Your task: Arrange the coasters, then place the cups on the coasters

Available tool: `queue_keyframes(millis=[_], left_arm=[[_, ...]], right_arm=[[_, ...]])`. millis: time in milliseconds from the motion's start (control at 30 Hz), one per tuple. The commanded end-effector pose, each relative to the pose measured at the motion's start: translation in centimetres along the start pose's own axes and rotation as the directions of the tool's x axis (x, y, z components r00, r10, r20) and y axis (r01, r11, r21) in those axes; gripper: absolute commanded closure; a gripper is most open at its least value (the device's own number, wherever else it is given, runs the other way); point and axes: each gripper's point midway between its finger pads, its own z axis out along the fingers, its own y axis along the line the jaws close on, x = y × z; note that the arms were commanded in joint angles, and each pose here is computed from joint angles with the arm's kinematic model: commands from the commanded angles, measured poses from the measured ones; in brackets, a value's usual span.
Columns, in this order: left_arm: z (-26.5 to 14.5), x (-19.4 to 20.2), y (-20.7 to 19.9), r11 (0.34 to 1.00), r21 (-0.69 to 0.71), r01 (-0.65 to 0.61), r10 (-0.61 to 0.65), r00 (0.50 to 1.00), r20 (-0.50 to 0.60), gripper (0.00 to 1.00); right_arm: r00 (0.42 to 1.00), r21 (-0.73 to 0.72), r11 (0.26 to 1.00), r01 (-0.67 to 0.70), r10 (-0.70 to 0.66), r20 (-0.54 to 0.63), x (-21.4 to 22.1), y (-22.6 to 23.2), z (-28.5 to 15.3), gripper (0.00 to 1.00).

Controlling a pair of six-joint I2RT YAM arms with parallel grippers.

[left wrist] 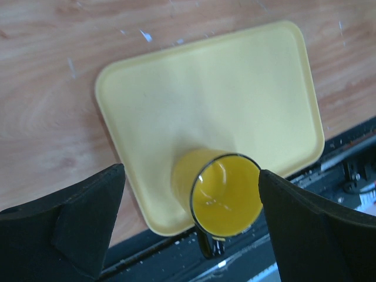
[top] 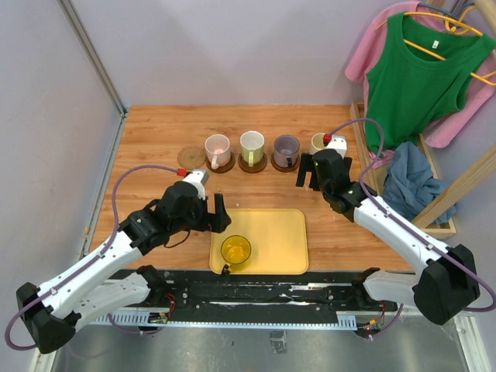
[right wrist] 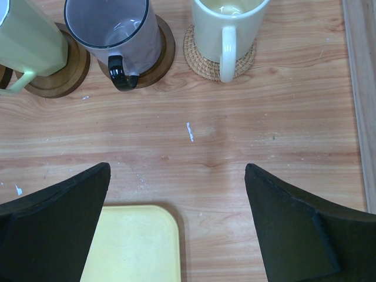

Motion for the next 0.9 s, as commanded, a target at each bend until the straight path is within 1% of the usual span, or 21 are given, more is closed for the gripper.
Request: queue_keyframes(millis=[0,100,367,500,600,700,767,867], left_arm=[[-0.7,3.5,-1.7,0.999,0.043,0.015,-0.01,0.993,-0.116,0.0],[-0.9,5.3,-2.4,0.999,0.053,0.0,0.009,0.986,-0.165,0.0],[-0.6,9.4,-3.4,0.998,0.07,-0.009,0.026,0.97,-0.243,0.0],[-0.1,11.4,-2.9,0.999,0.031,-0.042,0.049,0.959,-0.279,0.0],[0.1,12.2,-2.5,0.998,-0.002,-0.07,0.066,0.953,-0.294,0.0],[0.3,12.8,-2.4,0.997,0.0,-0.079,0.076,0.951,-0.3,0.0],[0.4,13.2,-2.4,0.997,0.004,-0.077,0.074,0.95,-0.303,0.02],[0.5,13.4,-2.5,0.997,0.016,-0.074,0.076,0.951,-0.298,0.08]], right_arm=[[0.999,0.032,0.999,0.0,0.001,-0.032,1.1,-1.1,0.5,0.02],[0.999,0.031,1.0,-0.001,0.003,-0.037,1.2,-1.0,0.5,0.02],[0.999,0.025,1.0,0.008,-0.006,-0.054,1.9,-1.1,0.6,0.02],[0.999,0.019,1.0,0.009,-0.008,-0.053,1.9,-1.0,0.6,0.02],[0.999,0.015,1.0,0.008,-0.007,-0.051,1.9,-1.0,0.4,0.02],[0.999,0.014,1.0,0.005,-0.005,-0.052,2.0,-1.1,0.3,0.02],[0.998,0.016,1.0,0.004,-0.003,-0.055,2.3,-1.2,0.2,0.02],[0.998,0.015,1.0,-0.002,0.002,-0.06,2.6,-1.3,0.2,0.02]])
